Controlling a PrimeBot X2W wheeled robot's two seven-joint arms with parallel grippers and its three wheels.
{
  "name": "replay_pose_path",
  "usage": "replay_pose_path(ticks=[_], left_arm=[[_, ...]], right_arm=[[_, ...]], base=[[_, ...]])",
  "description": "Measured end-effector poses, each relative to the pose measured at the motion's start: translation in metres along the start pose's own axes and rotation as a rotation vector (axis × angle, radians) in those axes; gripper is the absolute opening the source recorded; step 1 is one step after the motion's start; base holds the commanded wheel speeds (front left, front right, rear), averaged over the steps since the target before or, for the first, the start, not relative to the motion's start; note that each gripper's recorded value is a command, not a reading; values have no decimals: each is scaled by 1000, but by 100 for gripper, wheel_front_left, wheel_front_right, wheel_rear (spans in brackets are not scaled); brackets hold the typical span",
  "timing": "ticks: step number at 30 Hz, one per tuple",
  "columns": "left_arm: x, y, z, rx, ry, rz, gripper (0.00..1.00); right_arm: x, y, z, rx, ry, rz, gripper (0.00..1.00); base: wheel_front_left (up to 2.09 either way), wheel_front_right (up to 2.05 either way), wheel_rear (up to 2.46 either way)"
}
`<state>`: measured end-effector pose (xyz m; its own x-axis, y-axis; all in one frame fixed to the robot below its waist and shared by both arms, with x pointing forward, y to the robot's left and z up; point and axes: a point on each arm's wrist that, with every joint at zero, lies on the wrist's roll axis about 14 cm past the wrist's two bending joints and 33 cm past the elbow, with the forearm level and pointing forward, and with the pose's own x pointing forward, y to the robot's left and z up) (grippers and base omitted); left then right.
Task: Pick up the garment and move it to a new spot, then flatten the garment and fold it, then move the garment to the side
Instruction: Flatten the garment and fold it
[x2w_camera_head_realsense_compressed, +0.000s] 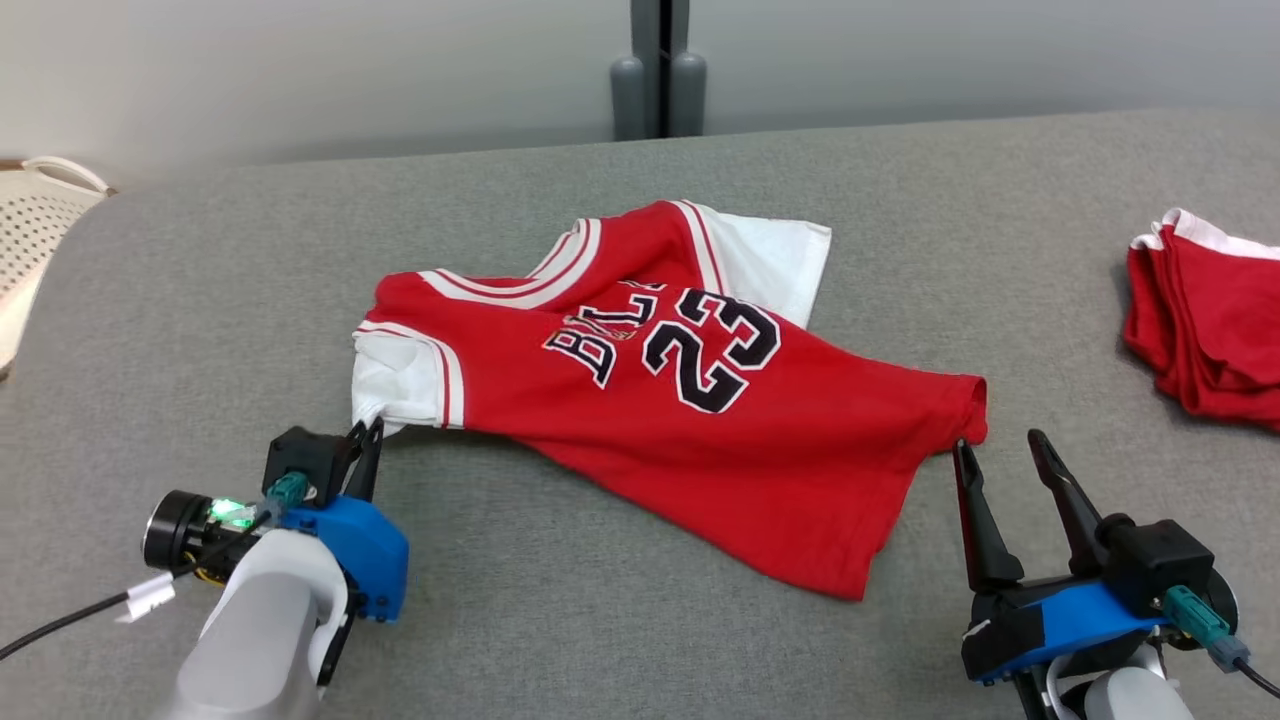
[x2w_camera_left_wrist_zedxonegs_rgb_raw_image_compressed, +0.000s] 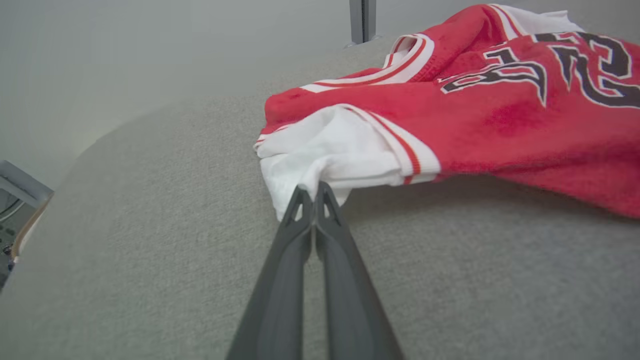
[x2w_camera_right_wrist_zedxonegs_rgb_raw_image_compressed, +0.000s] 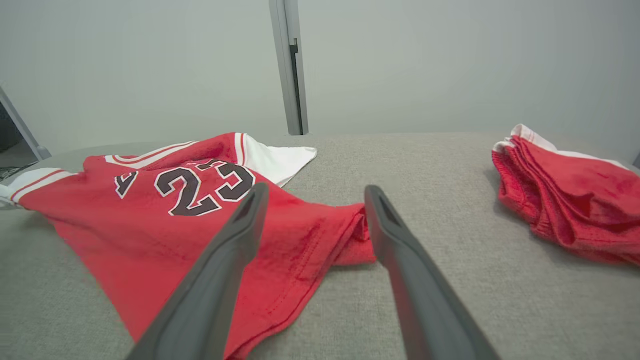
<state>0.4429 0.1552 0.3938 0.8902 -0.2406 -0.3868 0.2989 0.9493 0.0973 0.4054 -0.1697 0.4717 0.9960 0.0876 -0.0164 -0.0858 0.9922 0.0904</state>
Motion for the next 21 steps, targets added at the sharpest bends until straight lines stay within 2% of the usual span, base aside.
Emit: replay_pose_path(ticks=[5, 10, 14, 19, 20, 21], left_arm=[[-30, 9, -16, 97, 16, 0, 0], [-58, -19, -54, 133, 136, -79, 0], [-78, -53, -68, 62, 185, -126, 0], [-84, -97, -54, -31, 149, -188, 0], [-84, -101, -48, -45, 133, -188, 7], [-83, -103, -41, -55, 105, -182, 52]], right_arm=[[1, 15, 1, 15, -3, 40, 100], [0, 20, 1, 20, -2, 52, 100], [-3, 17, 0, 19, 1, 44, 100], [-7, 12, 2, 16, -4, 30, 100], [-8, 12, 3, 15, -5, 28, 100], [-9, 11, 4, 13, -7, 25, 100]], base=[[0, 0, 0], [0, 0, 0], [0, 0, 0], [0, 0, 0], [0, 0, 0], [0, 0, 0]])
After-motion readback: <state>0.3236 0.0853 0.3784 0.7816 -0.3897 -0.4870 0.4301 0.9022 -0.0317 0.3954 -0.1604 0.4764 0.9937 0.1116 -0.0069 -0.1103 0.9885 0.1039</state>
